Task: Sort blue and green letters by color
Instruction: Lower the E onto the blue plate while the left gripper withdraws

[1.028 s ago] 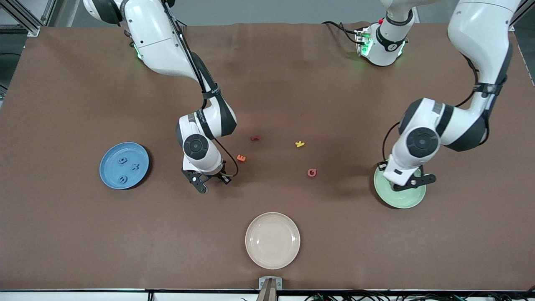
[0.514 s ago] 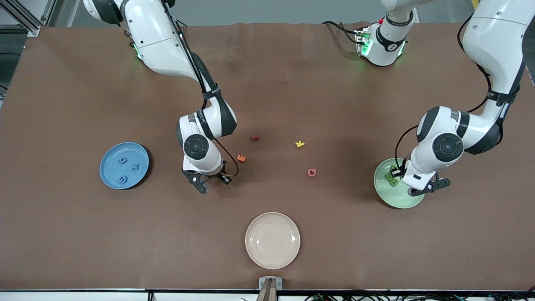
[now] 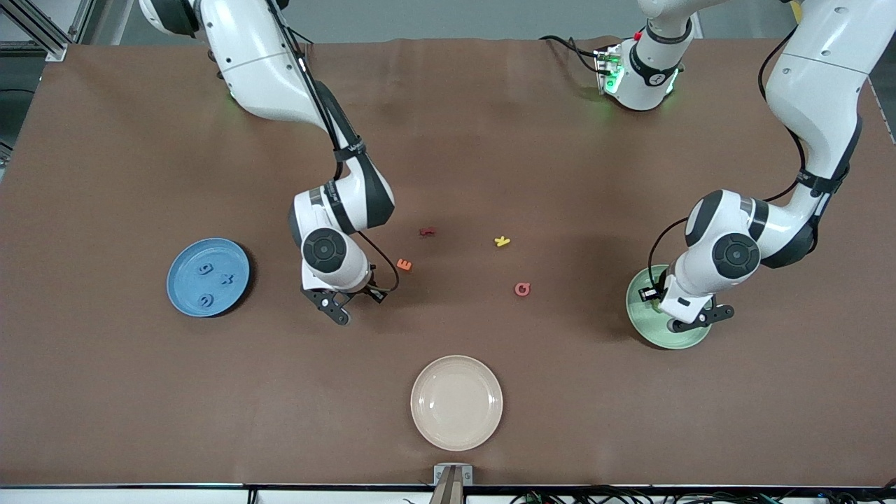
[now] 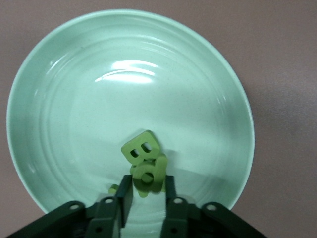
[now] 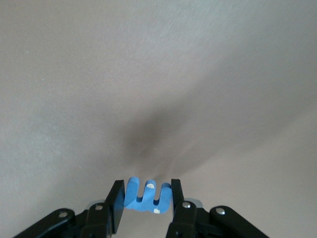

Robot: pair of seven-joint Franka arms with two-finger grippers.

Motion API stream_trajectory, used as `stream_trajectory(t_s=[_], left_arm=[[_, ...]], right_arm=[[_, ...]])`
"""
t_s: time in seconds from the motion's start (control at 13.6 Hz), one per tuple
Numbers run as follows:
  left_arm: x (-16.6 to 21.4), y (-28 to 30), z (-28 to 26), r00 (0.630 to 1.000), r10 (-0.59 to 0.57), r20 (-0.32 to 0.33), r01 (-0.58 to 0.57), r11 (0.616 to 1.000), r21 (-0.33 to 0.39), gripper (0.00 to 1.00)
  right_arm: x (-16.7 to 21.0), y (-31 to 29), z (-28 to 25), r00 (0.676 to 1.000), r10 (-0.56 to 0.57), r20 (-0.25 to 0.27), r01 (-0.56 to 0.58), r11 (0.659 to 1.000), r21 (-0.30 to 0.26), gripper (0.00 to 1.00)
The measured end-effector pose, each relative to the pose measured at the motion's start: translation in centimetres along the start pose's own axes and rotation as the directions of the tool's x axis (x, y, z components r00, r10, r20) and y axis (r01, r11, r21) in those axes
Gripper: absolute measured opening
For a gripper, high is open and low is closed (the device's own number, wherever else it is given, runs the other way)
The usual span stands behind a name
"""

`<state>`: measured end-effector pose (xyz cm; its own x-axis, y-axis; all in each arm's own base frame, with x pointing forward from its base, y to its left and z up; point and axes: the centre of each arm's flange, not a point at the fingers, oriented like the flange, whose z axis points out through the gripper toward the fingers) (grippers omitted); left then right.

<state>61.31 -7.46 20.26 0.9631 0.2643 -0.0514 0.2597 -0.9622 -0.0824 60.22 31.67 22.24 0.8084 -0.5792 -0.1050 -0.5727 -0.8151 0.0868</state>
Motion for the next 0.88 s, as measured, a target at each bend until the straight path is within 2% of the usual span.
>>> stream_trajectory(t_s=[0.22,0.44,0.73,0.88], left_arm=[[0.7,-0.1,-1.2,1.0,-0.006,-0.025,0.006,1.0,-0.006,0.66],[2.3,-0.3,-7.0,0.993,0.021,-0.113,-0.021,1.0,-0.002,0.97],[2.5,1.6,-21.5,0.976,0.054,-0.212,-0.046,0.998,0.044,1.0],[1.2,2.3,-28.4,0.973,0.05,-0.224,-0.034,0.997,0.072,1.0]], right_arm=[[4.7,4.4,-5.3,0.981,-0.186,0.062,0.186,0.982,-0.004,0.42],[11.4,11.1,-7.9,0.927,-0.364,0.084,0.364,0.931,0.024,0.42],[18.2,19.7,-6.0,0.821,-0.56,0.112,0.558,0.828,0.05,0.42],[19.8,23.0,-4.3,0.796,-0.596,0.11,0.593,0.803,0.06,0.42]])
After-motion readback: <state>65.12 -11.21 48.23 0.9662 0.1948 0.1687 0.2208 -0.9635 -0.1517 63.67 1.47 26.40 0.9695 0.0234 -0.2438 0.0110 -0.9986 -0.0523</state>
